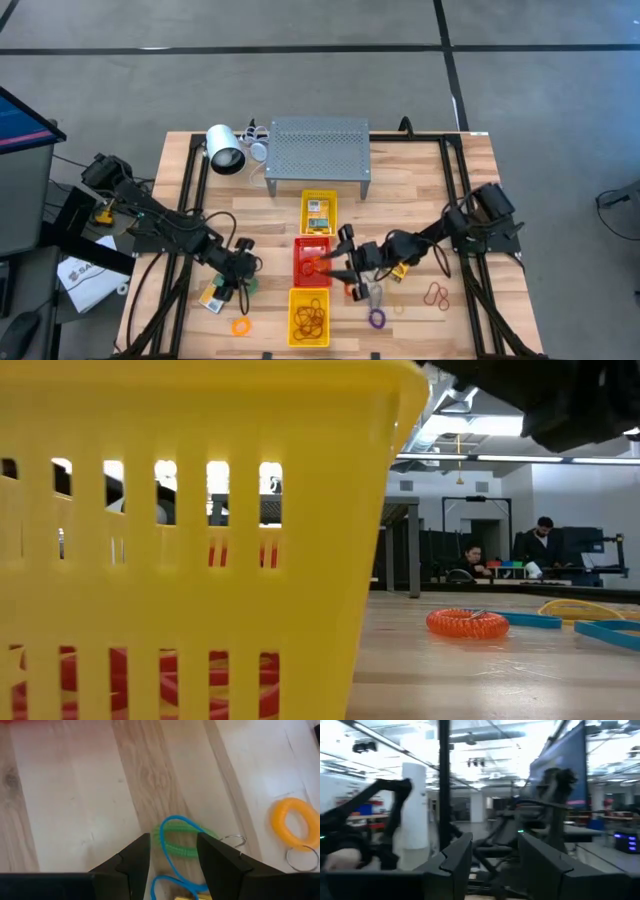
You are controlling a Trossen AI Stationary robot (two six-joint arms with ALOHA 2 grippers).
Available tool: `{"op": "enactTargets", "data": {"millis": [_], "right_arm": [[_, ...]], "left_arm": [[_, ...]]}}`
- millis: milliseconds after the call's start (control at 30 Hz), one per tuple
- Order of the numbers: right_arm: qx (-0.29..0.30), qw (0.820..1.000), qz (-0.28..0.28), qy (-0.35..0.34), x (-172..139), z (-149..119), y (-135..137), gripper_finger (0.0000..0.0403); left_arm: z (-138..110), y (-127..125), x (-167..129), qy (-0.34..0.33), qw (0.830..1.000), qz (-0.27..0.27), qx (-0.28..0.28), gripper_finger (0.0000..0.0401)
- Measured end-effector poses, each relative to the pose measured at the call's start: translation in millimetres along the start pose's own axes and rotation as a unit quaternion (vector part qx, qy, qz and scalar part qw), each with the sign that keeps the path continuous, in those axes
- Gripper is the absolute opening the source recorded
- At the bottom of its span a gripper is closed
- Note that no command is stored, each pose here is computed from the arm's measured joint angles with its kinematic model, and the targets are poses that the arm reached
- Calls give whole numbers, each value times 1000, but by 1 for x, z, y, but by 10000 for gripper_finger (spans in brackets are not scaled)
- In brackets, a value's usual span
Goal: Pick & Place Office Desk Supplies
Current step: Put the blue rubber band into the bottom yellow bin
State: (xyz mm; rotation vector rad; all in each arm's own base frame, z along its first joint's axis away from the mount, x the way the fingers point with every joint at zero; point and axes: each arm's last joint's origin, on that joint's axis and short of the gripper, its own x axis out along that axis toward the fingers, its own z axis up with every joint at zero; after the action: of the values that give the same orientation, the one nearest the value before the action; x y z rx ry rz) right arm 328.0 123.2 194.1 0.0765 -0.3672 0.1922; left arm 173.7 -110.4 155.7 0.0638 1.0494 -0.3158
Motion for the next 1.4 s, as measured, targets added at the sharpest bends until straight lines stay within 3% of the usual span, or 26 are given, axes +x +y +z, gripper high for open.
{"op": "enactTargets", "data": {"millis": [567,1167,1400], "right_arm": [[-10,1000,-26,4,2,-1,-17,155],[-10,1000,-23,14,2,-3,-15,155],[-9,1000,-22,16,2,-3,-15,155]], "left_arm": [[5,0,0,-30,999,15,11,158],[-1,0,30,23,999,26,15,158],[2,0,27,12,1000,15,19,120]]}}
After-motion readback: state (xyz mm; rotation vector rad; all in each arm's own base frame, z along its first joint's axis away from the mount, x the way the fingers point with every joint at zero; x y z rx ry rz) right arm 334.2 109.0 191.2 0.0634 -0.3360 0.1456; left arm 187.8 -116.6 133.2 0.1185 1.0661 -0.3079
